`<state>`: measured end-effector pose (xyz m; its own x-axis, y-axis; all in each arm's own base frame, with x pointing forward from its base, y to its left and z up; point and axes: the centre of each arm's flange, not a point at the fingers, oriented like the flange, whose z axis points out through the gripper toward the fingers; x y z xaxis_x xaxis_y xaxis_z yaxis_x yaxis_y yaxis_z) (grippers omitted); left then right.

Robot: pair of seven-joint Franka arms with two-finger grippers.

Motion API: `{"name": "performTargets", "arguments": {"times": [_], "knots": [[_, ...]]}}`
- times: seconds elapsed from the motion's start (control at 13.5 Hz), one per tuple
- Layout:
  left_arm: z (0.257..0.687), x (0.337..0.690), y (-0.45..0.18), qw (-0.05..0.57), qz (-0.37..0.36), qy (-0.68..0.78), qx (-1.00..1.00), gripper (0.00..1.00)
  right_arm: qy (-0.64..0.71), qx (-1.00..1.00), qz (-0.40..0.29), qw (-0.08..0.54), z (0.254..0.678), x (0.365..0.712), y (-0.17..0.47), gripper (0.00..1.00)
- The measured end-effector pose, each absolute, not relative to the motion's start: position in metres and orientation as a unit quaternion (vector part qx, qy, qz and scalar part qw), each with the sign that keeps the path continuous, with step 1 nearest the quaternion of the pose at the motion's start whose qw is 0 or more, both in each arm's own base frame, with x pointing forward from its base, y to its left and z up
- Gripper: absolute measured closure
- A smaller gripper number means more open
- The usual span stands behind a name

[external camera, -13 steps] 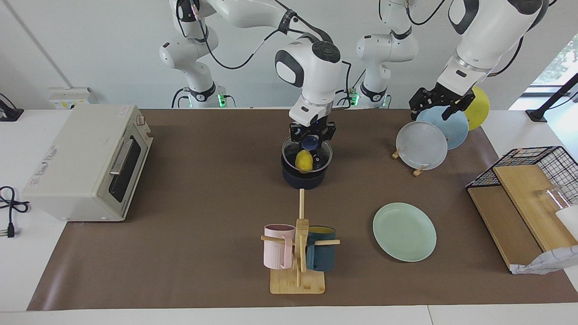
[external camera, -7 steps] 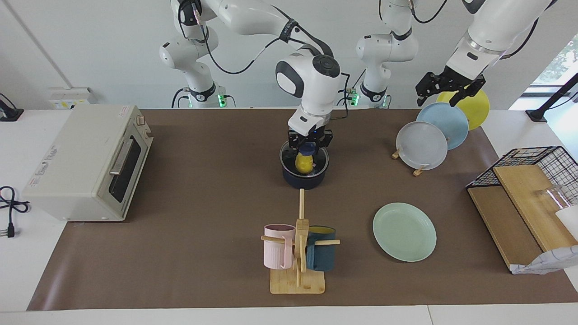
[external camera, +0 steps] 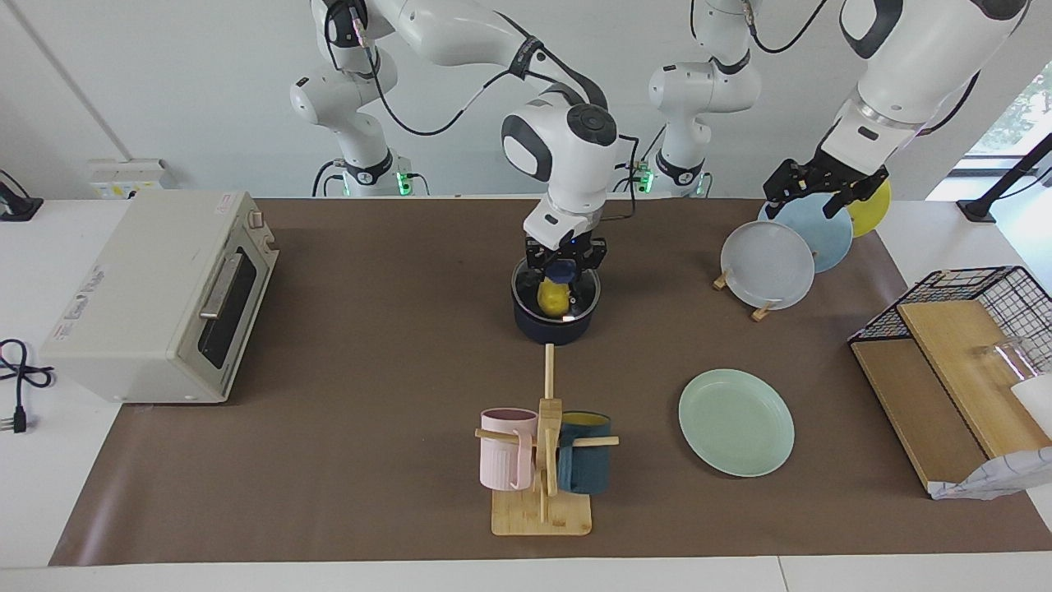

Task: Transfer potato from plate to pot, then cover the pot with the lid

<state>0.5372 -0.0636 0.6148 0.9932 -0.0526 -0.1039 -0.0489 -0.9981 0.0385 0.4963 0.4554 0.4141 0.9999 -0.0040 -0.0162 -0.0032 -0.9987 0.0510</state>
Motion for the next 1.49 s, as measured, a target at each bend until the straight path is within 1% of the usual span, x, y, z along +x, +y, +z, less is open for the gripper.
{"name": "performTargets", "arguments": {"times": [0.22,0.67,0.74,0.82,0.89,1.04,1.34,1.49], "knots": [[0.606,0.541,-0.065,0.018,-0.057,-0.026,0.998,0.0,-0.002,1.0,-0.008,0.025,0.408,0.495,0.454,0.35],[0.608,0.539,-0.065,0.017,-0.061,-0.026,0.998,0.0,-0.002,1.0,-0.006,0.023,0.408,0.495,0.455,0.35],[0.607,0.539,-0.065,0.017,-0.065,-0.026,0.997,0.0,-0.002,1.0,-0.006,0.023,0.407,0.495,0.454,0.31],[0.608,0.538,-0.065,0.017,-0.067,-0.026,0.997,0.0,-0.003,1.0,-0.006,0.023,0.406,0.496,0.454,0.3],[0.609,0.537,-0.065,0.017,-0.067,-0.026,0.997,0.0,-0.003,1.0,-0.005,0.022,0.406,0.496,0.454,0.23],[0.616,0.537,-0.064,0.017,-0.06,-0.027,0.998,0.0,-0.003,1.0,-0.003,0.021,0.407,0.496,0.455,0.01],[0.629,0.538,-0.064,0.016,-0.045,-0.026,0.999,0.0,-0.009,1.0,0.005,0.018,0.413,0.503,0.449,0.0],[0.629,0.538,-0.063,0.011,-0.044,-0.026,0.999,0.0,-0.024,0.999,0.02,0.006,0.437,0.518,0.431,0.0]]}}
